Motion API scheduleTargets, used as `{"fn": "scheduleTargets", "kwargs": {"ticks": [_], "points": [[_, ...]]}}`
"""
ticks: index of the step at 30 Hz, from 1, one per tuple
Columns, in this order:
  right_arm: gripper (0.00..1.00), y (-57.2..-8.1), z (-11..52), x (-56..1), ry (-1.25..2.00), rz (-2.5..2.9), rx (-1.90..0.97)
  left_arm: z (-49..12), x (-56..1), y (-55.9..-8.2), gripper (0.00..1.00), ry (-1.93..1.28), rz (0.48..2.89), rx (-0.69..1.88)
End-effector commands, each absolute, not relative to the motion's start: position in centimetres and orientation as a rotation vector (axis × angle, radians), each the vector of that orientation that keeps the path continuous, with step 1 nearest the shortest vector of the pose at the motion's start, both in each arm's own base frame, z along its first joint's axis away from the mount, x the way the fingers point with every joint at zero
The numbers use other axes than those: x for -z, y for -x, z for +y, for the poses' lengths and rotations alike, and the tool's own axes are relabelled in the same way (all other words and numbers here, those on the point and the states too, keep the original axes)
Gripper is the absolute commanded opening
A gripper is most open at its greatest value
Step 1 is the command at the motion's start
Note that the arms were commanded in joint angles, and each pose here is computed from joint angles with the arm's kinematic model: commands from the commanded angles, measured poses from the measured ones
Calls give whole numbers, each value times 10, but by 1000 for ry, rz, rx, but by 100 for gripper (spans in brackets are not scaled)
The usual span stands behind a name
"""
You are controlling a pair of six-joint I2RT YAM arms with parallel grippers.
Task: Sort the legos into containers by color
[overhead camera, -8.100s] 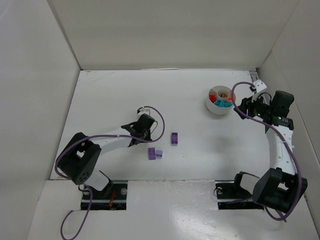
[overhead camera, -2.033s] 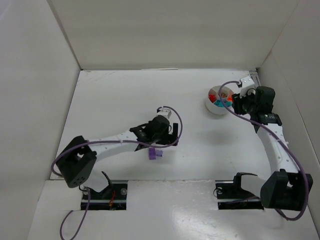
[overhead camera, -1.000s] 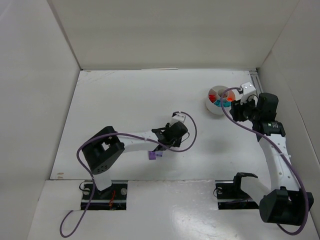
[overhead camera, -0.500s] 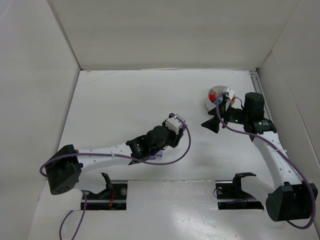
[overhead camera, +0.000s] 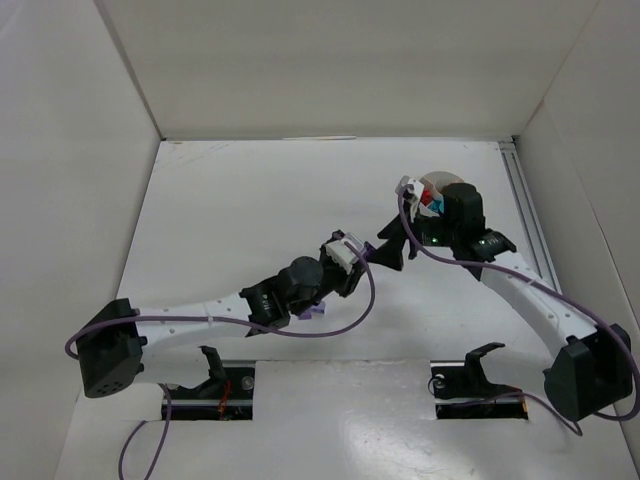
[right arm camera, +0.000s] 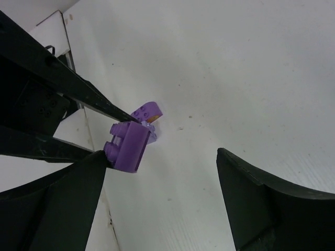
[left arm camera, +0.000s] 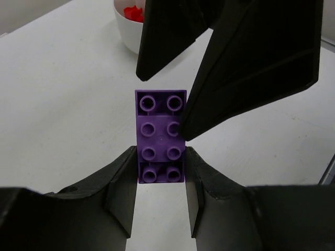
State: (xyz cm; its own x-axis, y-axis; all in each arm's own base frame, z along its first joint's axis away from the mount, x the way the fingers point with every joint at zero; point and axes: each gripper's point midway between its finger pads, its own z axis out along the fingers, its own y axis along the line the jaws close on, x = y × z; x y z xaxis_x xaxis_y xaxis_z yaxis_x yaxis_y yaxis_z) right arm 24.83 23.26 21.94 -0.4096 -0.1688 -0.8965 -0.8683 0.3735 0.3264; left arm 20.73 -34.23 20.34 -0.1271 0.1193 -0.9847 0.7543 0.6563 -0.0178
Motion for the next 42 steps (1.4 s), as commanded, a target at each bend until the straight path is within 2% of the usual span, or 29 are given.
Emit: {"fn": "scheduleTargets", "kwargs": {"ticks": [1,4,7,8,9,10,11,15,16,18,19,20,21,23,25,27,31,32,38,42], "points": [[89,-257,251,-248,905,1716,-1083,-344,-230,-205,15,-699,1535,680],[84,-257,261,-248,908,1716,-1106,-344,-230,-203,15,-699,1535,680],[73,-255,268,-247,910,1717,-1132,-343,-230,-205,15,-699,1533,666],[67,-255,268,-247,902,1724,-1139,-344,-233,-205,15,-693,1526,670],[52,-256,269,-249,903,1713,-1137,-342,-232,-204,15,-693,1526,670],[47,-255,272,-246,910,1720,-1145,-342,-234,-204,15,-688,1519,674],[36,-254,272,-246,904,1726,-1151,-340,-237,-205,15,-673,1514,669],[22,-254,272,-246,904,1726,-1151,-335,-237,-210,15,-640,1514,647],[15,-255,271,-248,898,1719,-1140,-334,-237,-211,16,-623,1520,644],[8,-257,268,-251,906,1700,-1119,-331,-237,-214,24,-577,1537,643],[4,-262,264,-251,887,1707,-1101,-332,-238,-218,39,-554,1546,633],[1,-268,258,-251,878,1703,-1077,-332,-238,-217,46,-546,1549,641],[0,-273,253,-251,869,1702,-1060,-331,-238,-218,54,-532,1554,641],[0,-283,242,-250,843,1705,-1026,-332,-236,-217,56,-534,1565,653],[0,-298,225,-254,811,1697,-966,-333,-230,-216,63,-533,1587,656],[0,-313,208,-255,773,1702,-929,-330,-228,-219,64,-512,1600,640],[0,-353,176,-266,748,1673,-798,-323,-217,-229,89,-429,1686,650],[0,-362,168,-268,738,1673,-752,-319,-207,-231,100,-428,1733,653],[0,-432,91,-275,635,1748,-250,-284,-164,-265,100,-237,2010,766],[0,-478,59,-273,597,1789,-65,-268,-133,-271,100,-201,2120,725]]}}
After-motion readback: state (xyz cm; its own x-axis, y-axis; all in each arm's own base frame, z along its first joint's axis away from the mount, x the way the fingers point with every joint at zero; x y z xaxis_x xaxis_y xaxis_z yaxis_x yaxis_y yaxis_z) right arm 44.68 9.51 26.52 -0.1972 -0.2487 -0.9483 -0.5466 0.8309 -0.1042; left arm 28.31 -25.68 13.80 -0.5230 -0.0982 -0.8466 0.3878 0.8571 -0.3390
